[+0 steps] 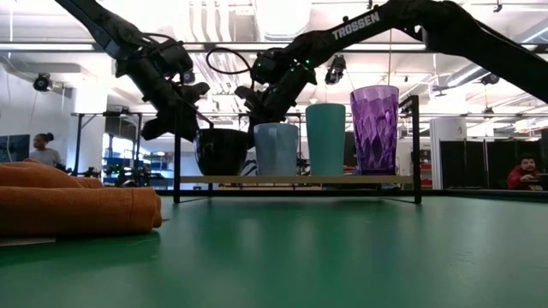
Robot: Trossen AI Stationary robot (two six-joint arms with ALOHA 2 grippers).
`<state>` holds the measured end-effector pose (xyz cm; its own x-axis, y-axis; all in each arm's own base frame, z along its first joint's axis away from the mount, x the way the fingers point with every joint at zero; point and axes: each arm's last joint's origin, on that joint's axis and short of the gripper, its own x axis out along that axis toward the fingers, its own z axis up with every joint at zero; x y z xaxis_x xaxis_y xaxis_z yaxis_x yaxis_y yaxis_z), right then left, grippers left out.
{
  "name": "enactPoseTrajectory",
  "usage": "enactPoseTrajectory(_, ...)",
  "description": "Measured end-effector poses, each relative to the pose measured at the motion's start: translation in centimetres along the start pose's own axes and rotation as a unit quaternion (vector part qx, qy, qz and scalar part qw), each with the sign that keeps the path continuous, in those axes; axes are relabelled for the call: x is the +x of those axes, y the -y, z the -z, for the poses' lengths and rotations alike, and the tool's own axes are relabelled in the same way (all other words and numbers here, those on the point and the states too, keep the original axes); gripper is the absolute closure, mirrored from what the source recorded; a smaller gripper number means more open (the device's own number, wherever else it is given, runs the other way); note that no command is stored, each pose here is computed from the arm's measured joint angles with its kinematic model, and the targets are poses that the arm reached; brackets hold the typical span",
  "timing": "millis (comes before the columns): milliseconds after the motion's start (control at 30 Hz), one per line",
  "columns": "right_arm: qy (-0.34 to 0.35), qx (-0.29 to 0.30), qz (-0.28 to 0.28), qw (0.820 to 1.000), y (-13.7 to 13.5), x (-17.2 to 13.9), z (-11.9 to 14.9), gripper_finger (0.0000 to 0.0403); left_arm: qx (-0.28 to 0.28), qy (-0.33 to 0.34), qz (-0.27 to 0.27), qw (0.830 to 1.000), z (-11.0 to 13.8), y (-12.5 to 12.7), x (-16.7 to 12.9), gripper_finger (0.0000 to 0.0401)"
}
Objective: Stack small to large cups/mugs on shelf
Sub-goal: Put the black mug on the shelf, then return to Home Position
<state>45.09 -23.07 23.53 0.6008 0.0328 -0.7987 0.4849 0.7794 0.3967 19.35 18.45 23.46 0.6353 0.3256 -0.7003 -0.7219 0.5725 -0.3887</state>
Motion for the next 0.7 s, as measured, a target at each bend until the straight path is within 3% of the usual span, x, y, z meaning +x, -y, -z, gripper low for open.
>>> enactPoseTrajectory(333,0.016,-0.003,0.024,1.0,0.1,0.0,-0.2,0.0394,0.001,0.001,0.014,1.0,-0.1,0.2,0.0,0.039)
enactPoseTrajectory(533,0.018,-0.007,0.027,0.999,0.2,-0.1,-0.3,0.0394,0.013,0.009,-0.03,0.999,0.0,-0.1,-0.1,0.039)
enactPoseTrajectory(700,0.05,-0.034,0.082,0.995,0.7,-1.3,-0.9,0.0394,0.029,0.024,-0.073,0.997,0.0,-0.2,-1.1,0.039)
